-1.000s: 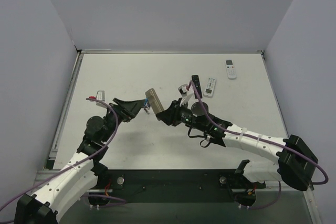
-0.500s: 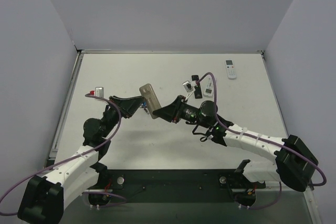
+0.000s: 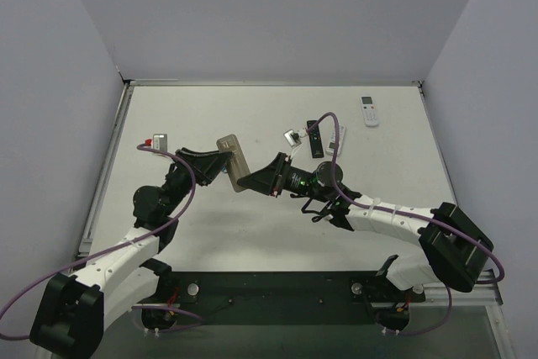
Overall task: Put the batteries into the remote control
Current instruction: Adjust the remote control.
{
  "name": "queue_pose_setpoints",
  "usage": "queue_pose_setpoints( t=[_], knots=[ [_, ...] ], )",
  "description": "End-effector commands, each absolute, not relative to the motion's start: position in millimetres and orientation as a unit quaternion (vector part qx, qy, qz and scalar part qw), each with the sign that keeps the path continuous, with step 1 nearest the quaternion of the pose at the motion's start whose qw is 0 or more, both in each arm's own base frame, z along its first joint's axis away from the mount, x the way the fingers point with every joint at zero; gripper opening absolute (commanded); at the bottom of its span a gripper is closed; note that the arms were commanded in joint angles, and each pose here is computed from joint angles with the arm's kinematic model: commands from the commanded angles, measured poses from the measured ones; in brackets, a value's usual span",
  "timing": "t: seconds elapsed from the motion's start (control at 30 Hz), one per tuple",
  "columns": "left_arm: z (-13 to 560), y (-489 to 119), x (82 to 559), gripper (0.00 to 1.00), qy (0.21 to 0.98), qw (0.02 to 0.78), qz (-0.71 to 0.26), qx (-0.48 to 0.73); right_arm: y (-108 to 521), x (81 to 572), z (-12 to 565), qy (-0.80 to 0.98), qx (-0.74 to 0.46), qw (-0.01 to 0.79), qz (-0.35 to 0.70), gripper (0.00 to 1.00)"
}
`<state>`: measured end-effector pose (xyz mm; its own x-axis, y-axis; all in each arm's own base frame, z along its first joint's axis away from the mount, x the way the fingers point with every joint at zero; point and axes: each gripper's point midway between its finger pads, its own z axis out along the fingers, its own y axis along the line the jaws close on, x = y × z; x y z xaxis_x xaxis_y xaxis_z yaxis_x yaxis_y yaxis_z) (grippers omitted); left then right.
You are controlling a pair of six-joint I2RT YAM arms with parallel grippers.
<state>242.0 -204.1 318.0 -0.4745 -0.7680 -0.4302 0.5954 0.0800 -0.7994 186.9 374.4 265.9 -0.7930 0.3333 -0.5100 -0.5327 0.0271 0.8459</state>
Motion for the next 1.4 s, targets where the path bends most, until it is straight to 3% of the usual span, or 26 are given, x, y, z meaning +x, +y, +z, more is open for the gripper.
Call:
queue_pose_setpoints(
  t=[0.0,0.23,0.37,0.67,0.8,0.83,0.93,1.03,1.1,1.13,1.17,1.2,1.3,1.37],
  knots=[
    [363,-203,226,0.63,0.475,0.530,-0.702,-0.035,375,178,312,0.580,-0.104,0.328,0.738,0.00],
    [364,-199,229,0.60,0.473,0.536,-0.698,-0.046,376,175,309,0.583,-0.112,0.319,0.738,0.00],
    [363,-194,233,0.66,0.475,0.544,-0.689,-0.057,376,173,307,0.586,-0.114,0.316,0.738,0.00],
    [359,-193,237,0.66,0.485,0.543,-0.682,-0.064,375,171,308,0.587,-0.120,0.317,0.736,0.00],
    [357,-191,239,0.48,0.487,0.545,-0.679,-0.070,376,171,307,0.588,-0.123,0.315,0.735,0.00],
    [356,-191,240,0.39,0.487,0.546,-0.678,-0.071,377,171,306,0.590,-0.124,0.314,0.734,0.00],
    [355,-190,242,0.26,0.489,0.547,-0.675,-0.076,378,169,304,0.591,-0.126,0.311,0.733,0.00],
    [353,-188,244,0.08,0.492,0.549,-0.671,-0.081,378,170,300,0.597,-0.129,0.313,0.728,0.00],
    [351,-189,244,0.00,0.497,0.545,-0.670,-0.082,378,169,296,0.604,-0.134,0.314,0.720,0.10],
    [350,-189,244,0.00,0.500,0.544,-0.669,-0.082,377,170,294,0.605,-0.146,0.326,0.711,0.27],
    [350,-189,243,0.00,0.503,0.544,-0.667,-0.081,377,171,285,0.621,-0.148,0.324,0.698,0.37],
    [341,-191,247,0.00,0.521,0.534,-0.661,-0.087,374,171,289,0.622,-0.154,0.339,0.689,0.55],
    [325,-193,254,0.00,0.563,0.511,-0.641,-0.106,366,177,282,0.654,-0.181,0.371,0.633,0.80],
    [312,-193,258,0.00,0.596,0.494,-0.622,-0.120,357,178,278,0.680,-0.207,0.389,0.586,0.86]
  ],
)
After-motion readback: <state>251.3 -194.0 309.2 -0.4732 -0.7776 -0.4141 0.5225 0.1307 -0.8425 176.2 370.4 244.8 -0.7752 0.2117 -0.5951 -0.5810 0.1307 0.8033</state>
